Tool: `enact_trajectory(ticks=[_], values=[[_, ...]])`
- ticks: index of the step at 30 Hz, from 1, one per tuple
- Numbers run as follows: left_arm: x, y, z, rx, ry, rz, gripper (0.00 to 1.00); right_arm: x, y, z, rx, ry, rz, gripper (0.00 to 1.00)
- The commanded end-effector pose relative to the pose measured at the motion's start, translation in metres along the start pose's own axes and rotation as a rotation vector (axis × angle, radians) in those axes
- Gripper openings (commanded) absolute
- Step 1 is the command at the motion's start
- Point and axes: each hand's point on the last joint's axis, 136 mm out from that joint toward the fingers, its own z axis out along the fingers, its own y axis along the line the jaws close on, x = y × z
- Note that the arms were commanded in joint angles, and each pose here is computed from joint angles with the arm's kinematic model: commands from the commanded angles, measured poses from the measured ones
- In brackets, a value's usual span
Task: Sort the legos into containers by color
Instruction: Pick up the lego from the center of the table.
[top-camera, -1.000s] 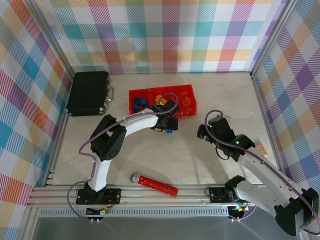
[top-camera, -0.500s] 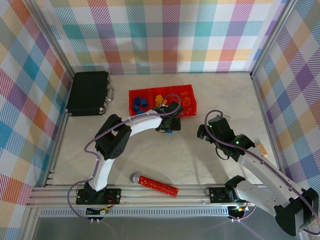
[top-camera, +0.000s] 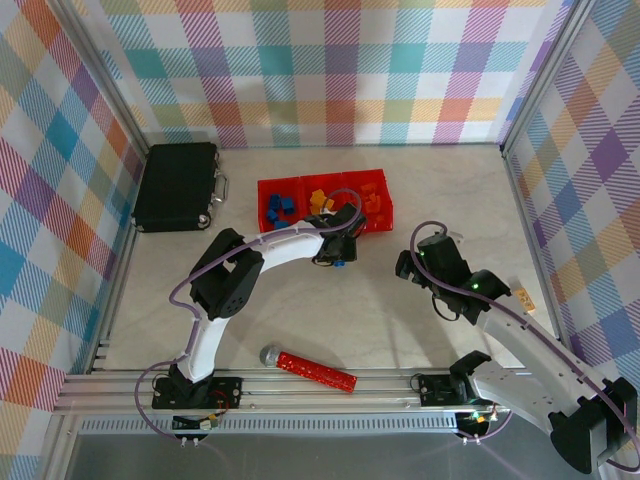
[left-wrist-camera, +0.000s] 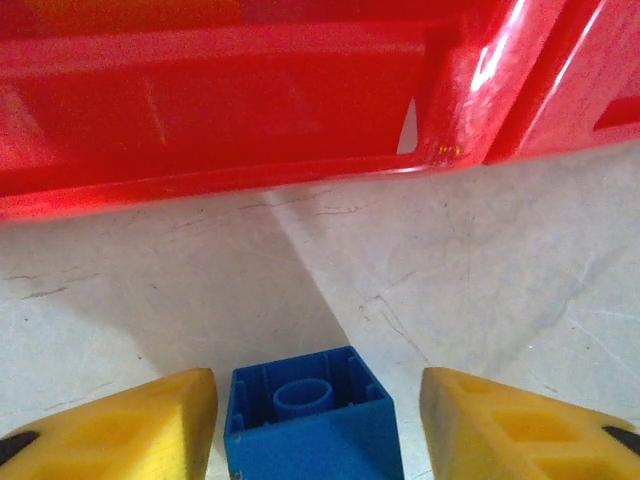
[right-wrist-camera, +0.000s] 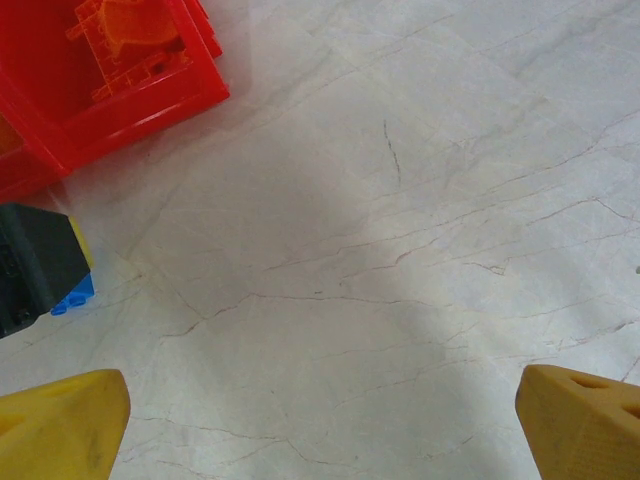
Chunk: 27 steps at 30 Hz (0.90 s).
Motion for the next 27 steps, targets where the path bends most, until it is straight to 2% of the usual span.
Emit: enact_trajectory(ticks=[1,9,13,18,23,27], values=[[0.005,0.003,0.004,-0.012,0.001,0.002,0.47,0.001,-0.005,-0.001,0.011,-0.007,0.005,0.99],[0.002,0.004,-0.008,0.009,-0.020,0.008,0.28,-0.001,-0.004,-0.004,0.003,-0.014,0.018,0.99],[-0.005,0.007,-0.027,0.019,-0.056,0.010,0.22,-0.002,-0.002,-0.004,-0.005,-0.011,0.024,0.99],[-0.030,0.011,-0.077,0.045,-0.169,0.036,0.21,-0.004,0.000,-0.004,-0.007,-0.018,0.022,0.99],[-0.071,0.034,-0.131,0.030,-0.281,0.036,0.22,-0.005,0.002,0.000,-0.004,-0.014,0.014,0.99],[-0.105,0.065,-0.142,0.010,-0.307,-0.014,0.25,-0.007,0.008,0.003,-0.020,-0.012,0.016,0.99]])
